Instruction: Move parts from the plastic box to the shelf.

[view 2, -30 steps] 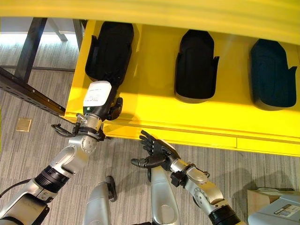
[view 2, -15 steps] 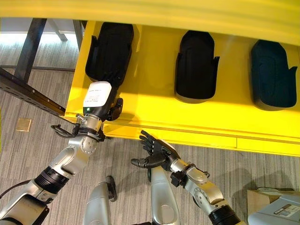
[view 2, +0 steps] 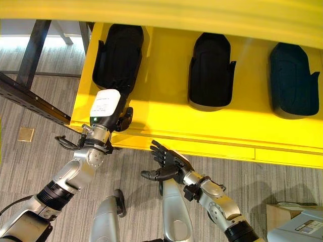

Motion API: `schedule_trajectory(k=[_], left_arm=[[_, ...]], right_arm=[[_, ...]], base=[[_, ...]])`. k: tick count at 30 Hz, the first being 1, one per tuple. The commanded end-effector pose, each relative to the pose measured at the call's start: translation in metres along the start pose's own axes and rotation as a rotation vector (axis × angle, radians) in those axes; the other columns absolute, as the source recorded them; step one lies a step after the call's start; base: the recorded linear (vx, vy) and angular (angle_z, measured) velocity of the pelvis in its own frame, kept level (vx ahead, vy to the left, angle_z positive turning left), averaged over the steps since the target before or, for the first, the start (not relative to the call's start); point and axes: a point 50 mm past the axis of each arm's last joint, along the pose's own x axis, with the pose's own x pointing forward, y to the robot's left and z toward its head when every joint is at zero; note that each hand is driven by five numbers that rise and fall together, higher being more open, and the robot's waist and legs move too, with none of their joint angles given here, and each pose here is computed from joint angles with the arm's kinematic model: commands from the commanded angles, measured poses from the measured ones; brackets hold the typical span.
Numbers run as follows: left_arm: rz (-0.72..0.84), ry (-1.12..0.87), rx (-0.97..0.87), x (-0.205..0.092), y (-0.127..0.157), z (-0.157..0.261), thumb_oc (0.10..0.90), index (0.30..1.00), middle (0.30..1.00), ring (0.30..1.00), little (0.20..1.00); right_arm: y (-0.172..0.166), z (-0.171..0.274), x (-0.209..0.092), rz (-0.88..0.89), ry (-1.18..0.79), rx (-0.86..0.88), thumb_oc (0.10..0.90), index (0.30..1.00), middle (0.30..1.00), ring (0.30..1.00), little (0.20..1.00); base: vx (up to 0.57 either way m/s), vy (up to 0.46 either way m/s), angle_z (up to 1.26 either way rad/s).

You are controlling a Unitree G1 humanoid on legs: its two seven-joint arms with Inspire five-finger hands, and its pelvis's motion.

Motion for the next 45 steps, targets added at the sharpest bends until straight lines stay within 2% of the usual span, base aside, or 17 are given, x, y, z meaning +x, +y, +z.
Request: schedule_trajectory(k=[1, 22, 45], left_arm=[[0.03, -0.125, -0.033, -0.004, 0.008, 0.024, 0.9, 1.0, 1.0, 1.0, 1.0], [0.042, -0.126, -0.04, -0.007, 0.008, 0.025, 0.9, 1.0, 1.0, 1.0, 1.0], [0.322, -0.087, -0.149, -0.001, 0.032, 0.019, 0.9, 1.0, 1.0, 1.0, 1.0]], right_arm=[[0.021, 0.034, 0.004, 0.084, -0.222, 0.0, 0.9, 1.0, 1.0, 1.0, 1.0], [0.019, 0.034, 0.003, 0.079, -0.223, 0.002, 0.9, 1.0, 1.0, 1.0, 1.0], [0.023, 0.026, 0.002, 0.092, -0.199, 0.02, 0.9, 1.0, 1.0, 1.0, 1.0]], base=[[0.0, 0.0, 0.0], [0.0, 0.0, 0.0], [0.0, 0.0, 0.0]])
